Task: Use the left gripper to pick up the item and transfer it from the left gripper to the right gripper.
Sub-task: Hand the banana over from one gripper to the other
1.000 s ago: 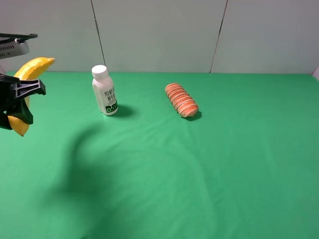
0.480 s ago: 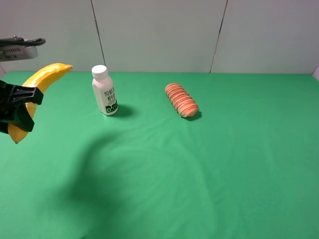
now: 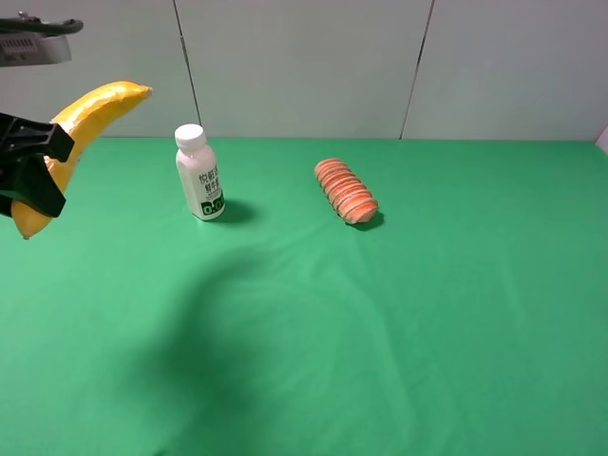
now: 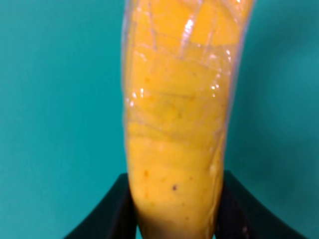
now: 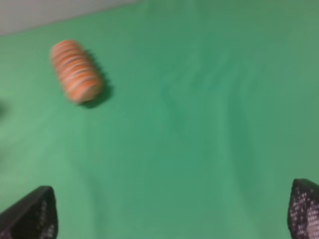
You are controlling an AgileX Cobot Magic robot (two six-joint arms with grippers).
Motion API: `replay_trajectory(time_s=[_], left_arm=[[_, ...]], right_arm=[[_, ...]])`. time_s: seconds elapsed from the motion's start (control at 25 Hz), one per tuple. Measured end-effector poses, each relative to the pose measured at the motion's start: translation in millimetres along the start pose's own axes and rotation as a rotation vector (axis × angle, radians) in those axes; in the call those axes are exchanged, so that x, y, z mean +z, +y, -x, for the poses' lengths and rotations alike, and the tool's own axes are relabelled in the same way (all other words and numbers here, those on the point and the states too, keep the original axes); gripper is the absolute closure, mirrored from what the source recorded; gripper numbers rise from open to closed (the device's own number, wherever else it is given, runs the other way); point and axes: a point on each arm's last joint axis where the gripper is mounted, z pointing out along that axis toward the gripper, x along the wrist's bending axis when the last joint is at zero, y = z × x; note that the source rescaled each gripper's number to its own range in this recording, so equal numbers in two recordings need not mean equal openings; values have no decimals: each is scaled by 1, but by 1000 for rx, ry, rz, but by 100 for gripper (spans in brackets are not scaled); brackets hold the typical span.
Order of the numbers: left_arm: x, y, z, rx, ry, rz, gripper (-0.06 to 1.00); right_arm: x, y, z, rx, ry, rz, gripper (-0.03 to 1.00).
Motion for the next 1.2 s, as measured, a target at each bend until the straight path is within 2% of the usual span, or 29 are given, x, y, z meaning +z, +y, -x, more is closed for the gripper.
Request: replay_trajectory(time_s=[0.24, 0.4, 0.56, 0.8, 0.88, 1.2], left_arm=[[9, 2, 9, 48, -86, -58, 94], [18, 5, 14, 70, -131, -95, 94], [18, 9, 16, 79, -147, -94, 94], [9, 17, 22, 114, -155, -67, 94], [9, 19, 31, 156, -155, -70, 94], [27, 31, 88, 368, -128, -127, 94]], right_arm=[[26, 27, -13, 105, 147, -62, -3], [42, 36, -17, 145, 214, -98, -3], [53, 42, -20, 159, 256, -115, -3], [62, 46, -20, 157, 272, -125, -3], [62, 47, -21, 158, 278, -121, -3], [61, 47, -23, 185, 308, -120, -3]])
